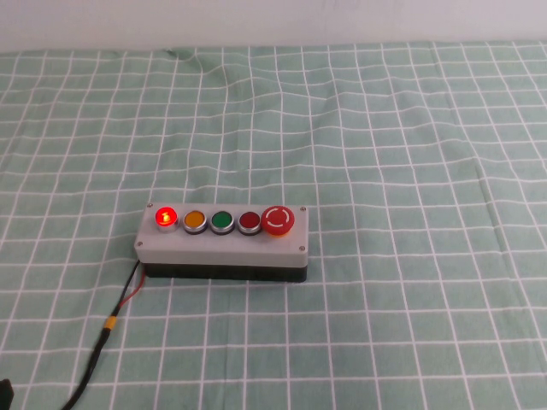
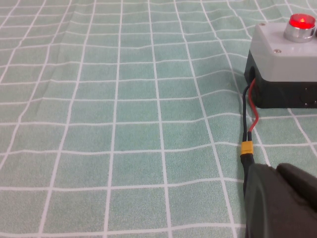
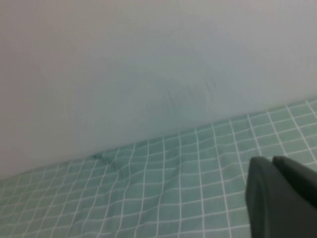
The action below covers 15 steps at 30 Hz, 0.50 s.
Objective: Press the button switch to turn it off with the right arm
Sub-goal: 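Press the lit red button on the button box to turn it off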
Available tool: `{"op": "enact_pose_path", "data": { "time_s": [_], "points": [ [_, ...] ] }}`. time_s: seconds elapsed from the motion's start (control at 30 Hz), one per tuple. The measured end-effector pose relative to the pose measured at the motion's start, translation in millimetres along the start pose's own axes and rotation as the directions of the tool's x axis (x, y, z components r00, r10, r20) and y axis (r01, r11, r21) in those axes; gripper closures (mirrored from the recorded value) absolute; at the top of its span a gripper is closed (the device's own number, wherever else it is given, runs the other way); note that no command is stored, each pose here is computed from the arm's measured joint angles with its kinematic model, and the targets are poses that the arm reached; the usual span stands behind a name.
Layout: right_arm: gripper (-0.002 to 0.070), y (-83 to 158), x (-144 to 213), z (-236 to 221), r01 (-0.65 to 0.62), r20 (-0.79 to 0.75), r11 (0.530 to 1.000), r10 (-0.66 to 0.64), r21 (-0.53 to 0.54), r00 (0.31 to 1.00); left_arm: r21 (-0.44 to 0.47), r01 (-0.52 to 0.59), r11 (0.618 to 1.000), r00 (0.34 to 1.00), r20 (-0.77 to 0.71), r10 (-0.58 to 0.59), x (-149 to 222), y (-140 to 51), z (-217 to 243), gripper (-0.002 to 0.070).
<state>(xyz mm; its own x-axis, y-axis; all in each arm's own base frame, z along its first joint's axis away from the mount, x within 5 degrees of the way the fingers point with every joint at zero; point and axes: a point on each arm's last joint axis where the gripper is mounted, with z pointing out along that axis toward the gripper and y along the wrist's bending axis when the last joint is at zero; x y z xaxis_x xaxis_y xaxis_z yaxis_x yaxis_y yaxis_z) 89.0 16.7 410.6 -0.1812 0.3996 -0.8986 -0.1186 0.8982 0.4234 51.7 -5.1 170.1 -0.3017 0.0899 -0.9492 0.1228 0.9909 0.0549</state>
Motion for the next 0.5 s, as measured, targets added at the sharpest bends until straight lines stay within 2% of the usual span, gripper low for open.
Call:
{"op": "enact_pose_path", "data": {
  "time_s": [0.17, 0.3, 0.37, 0.5],
  "points": [
    [0.0692, -4, 7, 37, 0.021, -0.136, 0.999, -0.027, -0.048, 0.990, 0.000, 0.000, 1.000, 1.000, 0.000, 0.000, 0, 0.0, 0, 0.0678],
    [0.0691, -3, 19, 66, 0.074, -0.271, 0.978, -0.126, -0.194, 0.954, 0.000, 0.000, 1.000, 1.000, 0.000, 0.000, 0, 0.0, 0, 0.0678],
    [0.0688, -3, 25, 81, 0.062, -0.322, 0.963, -0.147, -0.261, 0.935, 0.000, 0.000, 1.000, 1.000, 0.000, 0.000, 0, 0.0, 0, 0.0678],
    [0.0688, -9, 41, 118, 0.017, -0.432, 0.954, -0.152, -0.299, 0.889, 0.000, 0.000, 1.000, 1.000, 0.000, 0.000, 0, 0.0, 0, 0.0678]
  ]
}}
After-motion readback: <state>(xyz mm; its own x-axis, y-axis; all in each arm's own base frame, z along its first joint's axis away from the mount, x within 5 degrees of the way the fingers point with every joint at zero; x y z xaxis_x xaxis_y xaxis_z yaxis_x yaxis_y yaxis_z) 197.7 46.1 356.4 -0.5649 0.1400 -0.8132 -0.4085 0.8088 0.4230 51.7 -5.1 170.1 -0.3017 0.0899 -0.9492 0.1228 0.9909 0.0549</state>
